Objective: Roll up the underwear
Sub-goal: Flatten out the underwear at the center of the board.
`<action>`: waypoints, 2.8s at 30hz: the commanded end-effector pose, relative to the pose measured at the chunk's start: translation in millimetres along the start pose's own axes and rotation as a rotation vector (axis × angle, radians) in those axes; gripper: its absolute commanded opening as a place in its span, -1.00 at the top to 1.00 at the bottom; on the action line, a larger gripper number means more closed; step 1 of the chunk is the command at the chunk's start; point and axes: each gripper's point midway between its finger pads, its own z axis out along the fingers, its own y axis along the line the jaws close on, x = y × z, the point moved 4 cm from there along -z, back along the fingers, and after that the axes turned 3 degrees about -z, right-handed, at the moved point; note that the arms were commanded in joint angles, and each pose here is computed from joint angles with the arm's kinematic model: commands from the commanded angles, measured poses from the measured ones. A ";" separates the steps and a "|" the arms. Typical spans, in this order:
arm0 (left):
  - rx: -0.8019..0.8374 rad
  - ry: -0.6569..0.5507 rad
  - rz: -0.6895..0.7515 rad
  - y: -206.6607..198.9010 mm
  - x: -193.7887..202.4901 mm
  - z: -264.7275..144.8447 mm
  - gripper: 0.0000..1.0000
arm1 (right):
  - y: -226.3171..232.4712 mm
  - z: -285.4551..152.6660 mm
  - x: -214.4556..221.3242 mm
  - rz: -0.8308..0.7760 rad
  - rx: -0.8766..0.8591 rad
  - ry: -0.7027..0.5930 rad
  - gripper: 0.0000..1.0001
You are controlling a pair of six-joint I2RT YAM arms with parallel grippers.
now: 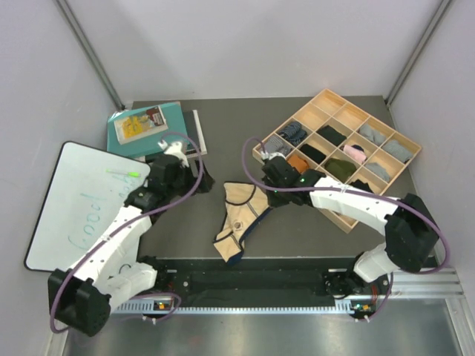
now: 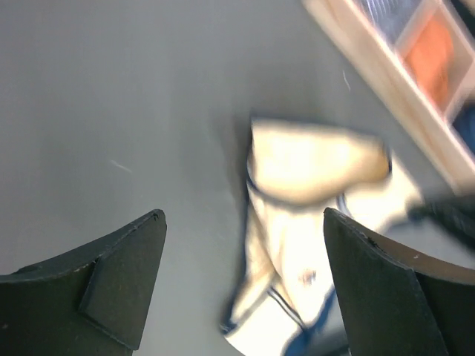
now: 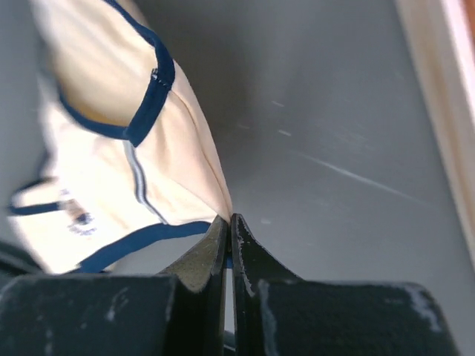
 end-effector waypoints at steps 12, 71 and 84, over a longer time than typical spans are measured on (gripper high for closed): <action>0.043 0.257 -0.119 -9.1 127.0 18.2 -0.75 | -71.2 13.4 60.4 0.051 0.185 0.107 0.96; -0.415 0.356 0.160 29.8 114.9 70.5 1.00 | -58.0 21.7 82.0 0.226 0.088 0.100 1.00; -0.154 0.305 0.072 -17.8 93.5 43.1 -0.36 | -61.5 15.2 90.0 0.247 0.106 0.094 1.00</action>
